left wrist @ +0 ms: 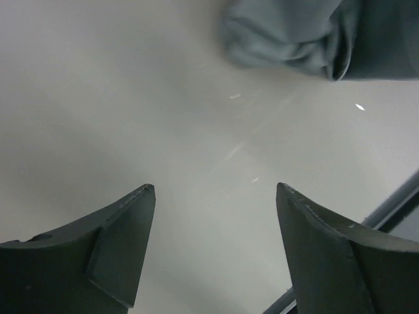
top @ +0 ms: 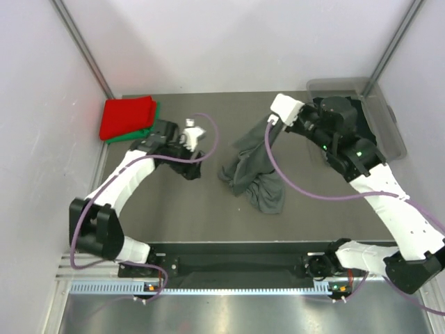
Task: Fold and stack the t-shirts
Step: Flatten the tshirt out
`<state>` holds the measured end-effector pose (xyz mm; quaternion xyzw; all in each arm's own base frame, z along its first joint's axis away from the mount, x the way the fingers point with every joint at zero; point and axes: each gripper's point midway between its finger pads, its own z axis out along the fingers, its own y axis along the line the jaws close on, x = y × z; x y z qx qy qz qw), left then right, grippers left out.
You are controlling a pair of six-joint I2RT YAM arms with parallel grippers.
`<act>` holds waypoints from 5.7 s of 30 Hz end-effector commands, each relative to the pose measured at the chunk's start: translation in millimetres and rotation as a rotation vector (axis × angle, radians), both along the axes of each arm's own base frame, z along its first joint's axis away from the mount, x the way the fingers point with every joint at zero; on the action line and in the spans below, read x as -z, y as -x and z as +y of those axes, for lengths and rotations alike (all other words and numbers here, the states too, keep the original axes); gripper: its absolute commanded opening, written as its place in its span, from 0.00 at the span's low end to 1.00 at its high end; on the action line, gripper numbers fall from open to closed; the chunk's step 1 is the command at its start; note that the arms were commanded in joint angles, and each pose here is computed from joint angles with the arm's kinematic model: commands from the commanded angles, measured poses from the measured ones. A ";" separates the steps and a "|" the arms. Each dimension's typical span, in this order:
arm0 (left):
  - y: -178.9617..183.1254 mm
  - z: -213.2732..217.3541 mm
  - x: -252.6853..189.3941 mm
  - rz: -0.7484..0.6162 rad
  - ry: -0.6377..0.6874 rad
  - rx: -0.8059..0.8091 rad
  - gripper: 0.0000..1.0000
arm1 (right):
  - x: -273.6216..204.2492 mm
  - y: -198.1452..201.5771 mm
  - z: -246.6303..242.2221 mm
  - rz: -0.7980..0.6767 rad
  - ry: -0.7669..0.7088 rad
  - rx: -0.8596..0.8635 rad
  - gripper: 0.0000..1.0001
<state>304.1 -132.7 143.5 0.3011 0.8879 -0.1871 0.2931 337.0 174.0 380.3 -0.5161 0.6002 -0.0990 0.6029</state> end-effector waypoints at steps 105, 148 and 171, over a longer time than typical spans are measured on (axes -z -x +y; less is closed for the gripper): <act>51.5 -3.2 70.8 0.113 -0.217 0.227 0.01 | 243.4 -20.2 24.2 0.996 -0.038 -0.352 0.47; 56.4 4.8 72.9 0.068 -0.229 0.188 0.01 | 318.8 -46.2 109.2 1.156 0.065 -0.419 0.39; 54.8 6.9 75.6 0.065 -0.238 0.179 0.01 | 326.7 -32.8 105.5 1.213 0.084 -0.433 0.26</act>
